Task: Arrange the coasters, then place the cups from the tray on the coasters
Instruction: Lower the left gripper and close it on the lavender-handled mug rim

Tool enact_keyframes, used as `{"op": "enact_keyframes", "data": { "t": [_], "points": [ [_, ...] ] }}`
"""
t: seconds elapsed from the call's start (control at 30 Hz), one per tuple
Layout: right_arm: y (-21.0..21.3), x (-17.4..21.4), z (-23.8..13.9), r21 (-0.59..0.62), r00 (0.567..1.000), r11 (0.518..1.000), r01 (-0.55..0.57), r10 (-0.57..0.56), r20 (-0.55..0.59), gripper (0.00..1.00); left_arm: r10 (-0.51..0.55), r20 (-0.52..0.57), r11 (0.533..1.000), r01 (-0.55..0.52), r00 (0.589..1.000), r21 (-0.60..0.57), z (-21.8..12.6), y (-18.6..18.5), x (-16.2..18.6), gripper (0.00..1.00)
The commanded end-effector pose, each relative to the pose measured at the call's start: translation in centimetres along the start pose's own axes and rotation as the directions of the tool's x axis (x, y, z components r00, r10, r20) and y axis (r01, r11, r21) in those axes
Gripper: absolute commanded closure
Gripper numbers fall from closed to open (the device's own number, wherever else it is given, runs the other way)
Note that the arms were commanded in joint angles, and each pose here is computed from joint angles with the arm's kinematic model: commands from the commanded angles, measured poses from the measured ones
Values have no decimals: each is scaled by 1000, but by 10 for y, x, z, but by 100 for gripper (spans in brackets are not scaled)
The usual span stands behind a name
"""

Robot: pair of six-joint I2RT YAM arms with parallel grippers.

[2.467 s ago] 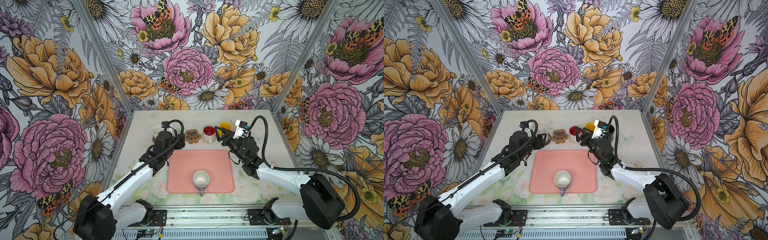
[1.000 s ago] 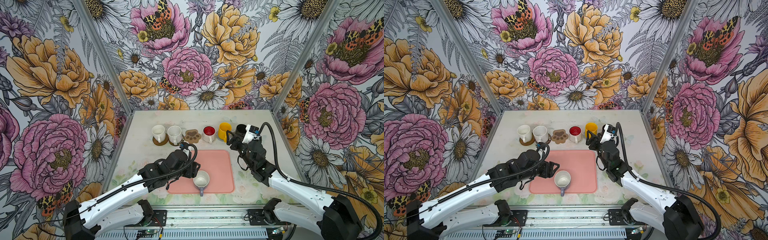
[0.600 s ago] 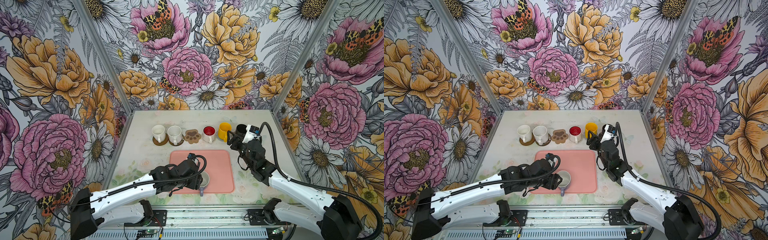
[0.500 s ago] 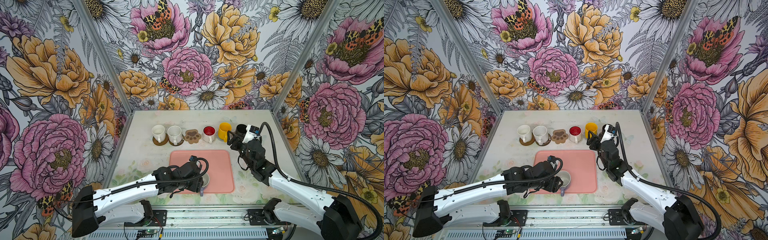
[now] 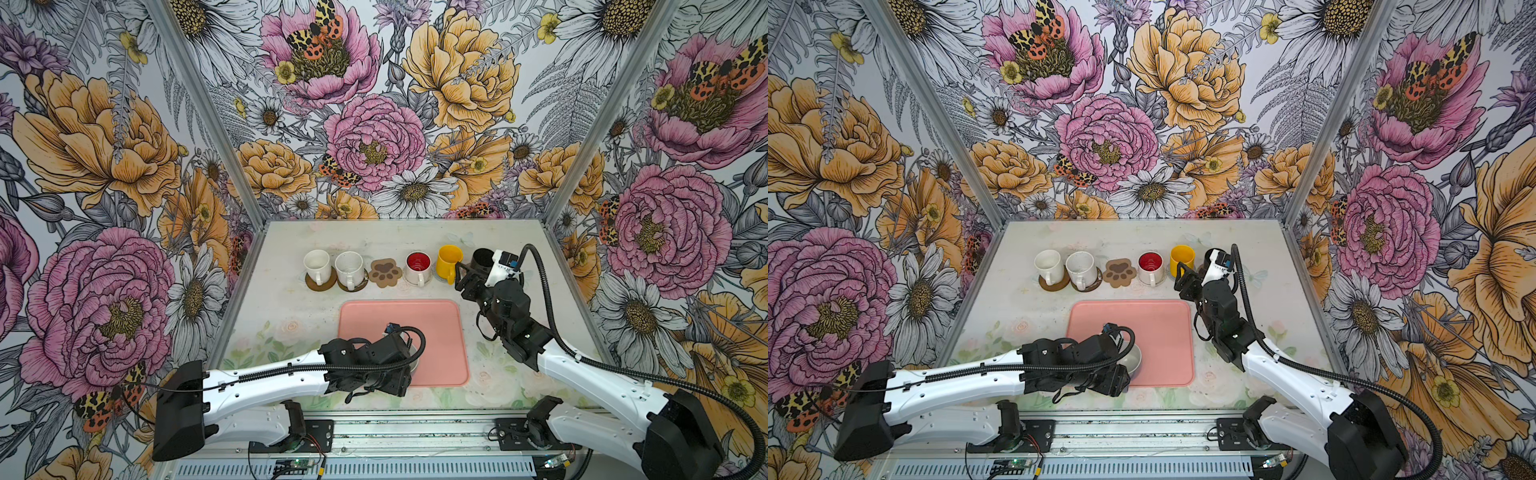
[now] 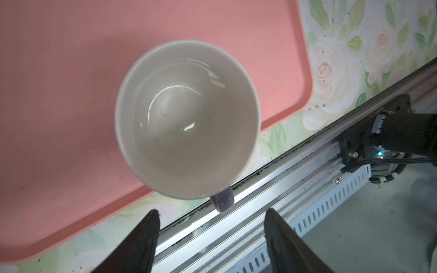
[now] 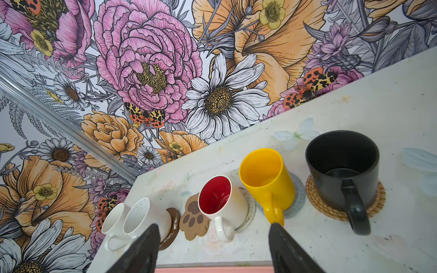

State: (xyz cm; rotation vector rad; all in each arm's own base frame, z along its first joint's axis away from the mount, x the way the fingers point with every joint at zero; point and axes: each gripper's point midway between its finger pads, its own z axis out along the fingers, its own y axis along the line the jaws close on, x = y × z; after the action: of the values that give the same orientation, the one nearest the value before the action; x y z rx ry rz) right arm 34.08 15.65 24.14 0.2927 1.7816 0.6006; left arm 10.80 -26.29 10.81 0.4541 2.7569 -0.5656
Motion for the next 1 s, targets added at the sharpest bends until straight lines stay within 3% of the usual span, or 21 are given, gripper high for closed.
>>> {"op": "enact_keyframes", "data": {
  "t": [0.0, 0.37, 0.97],
  "points": [
    [7, -18, -3, -9, 999, 1000, -27, 27, 43, 25, -24, -17, 1000, 23, 1000, -12, 4, -3, 5, 28],
    [1, -21, -8, 1, 998, 999, -32, 32, 57, 26, -42, -67, 997, 37, 997, -63, 24, -12, 9, 31],
    [-13, -24, -15, 26, 996, 999, -40, 38, 83, 26, -45, -115, 991, 30, 992, -134, 49, -13, 9, 49]
  ]
}}
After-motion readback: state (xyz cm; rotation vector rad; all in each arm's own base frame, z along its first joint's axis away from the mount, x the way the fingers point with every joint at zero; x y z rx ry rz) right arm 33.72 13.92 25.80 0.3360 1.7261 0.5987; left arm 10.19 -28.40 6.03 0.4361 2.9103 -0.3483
